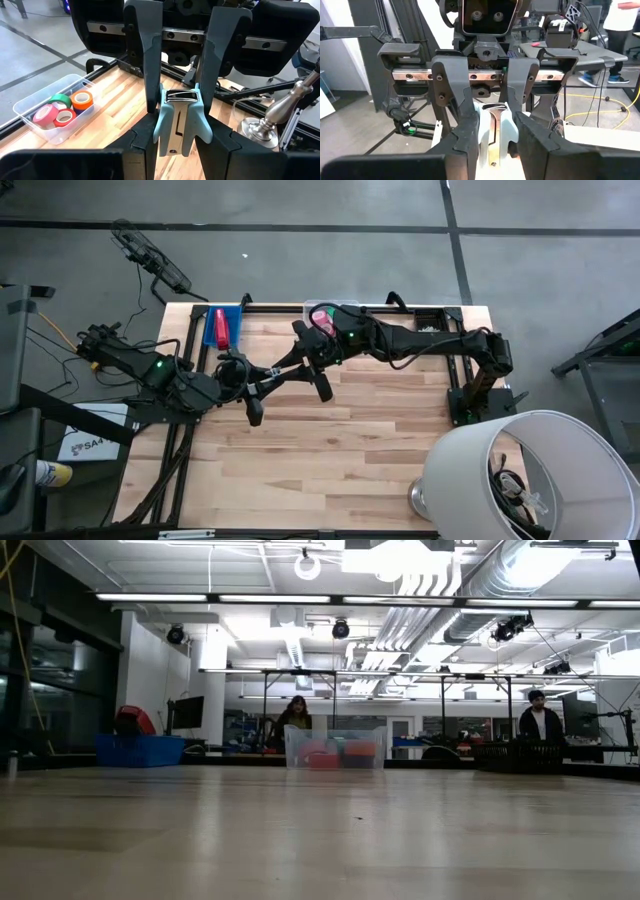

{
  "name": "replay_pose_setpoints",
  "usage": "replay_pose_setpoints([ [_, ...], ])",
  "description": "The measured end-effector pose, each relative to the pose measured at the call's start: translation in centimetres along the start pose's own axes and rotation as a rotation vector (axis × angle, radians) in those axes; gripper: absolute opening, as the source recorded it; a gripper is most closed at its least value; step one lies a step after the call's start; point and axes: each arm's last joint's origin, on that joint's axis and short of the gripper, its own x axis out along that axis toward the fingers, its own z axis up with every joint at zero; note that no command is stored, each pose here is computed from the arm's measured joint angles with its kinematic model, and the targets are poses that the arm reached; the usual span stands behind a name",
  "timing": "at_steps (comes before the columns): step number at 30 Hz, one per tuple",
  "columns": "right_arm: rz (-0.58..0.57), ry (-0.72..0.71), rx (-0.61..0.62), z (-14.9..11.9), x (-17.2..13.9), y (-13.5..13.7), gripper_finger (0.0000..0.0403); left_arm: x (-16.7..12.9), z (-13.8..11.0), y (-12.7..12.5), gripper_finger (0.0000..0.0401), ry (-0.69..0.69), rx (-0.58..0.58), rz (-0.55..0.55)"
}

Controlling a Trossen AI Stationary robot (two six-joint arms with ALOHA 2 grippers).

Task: Pick and place Stapler, Stapler remover, tape
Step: Put the blue staple remover into the black bin

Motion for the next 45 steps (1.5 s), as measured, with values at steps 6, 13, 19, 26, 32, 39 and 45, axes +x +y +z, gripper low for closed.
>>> replay_pose_setpoints([
  [6,0.000,-0.003,-0.003,0.0,0.0,0.0,0.0094,0.0,0.0,0.0,0.0104,0.004,0.001,-0.006],
  [13,-0.014,-0.007,-0.006,0.0,0.0,-0.1,0.0094,0.0,-0.1,0.0,0.0104,0.014,0.006,-0.012],
  [19,-0.029,-0.007,-0.006,0.0,0.0,-0.2,0.0094,0.0,-0.1,0.0,0.0114,0.018,0.008,-0.015],
  [26,-0.039,-0.008,-0.020,0.0,0.0,-0.3,0.0089,0.0,-0.3,0.1,0.0171,0.032,0.024,-0.009],
  [32,-0.068,-0.011,-0.029,0.0,0.0,-0.4,0.0089,0.0,-0.3,0.1,0.0240,0.031,0.030,-0.009],
  [39,-0.130,0.012,-0.006,-0.2,-0.4,-1.4,0.0089,-0.3,-0.4,0.6,0.0292,0.053,0.059,0.011],
  [45,-0.225,0.084,0.044,-1.0,-1.2,-3.0,0.0089,-1.7,-0.1,2.2,0.0295,0.062,0.045,0.068],
])
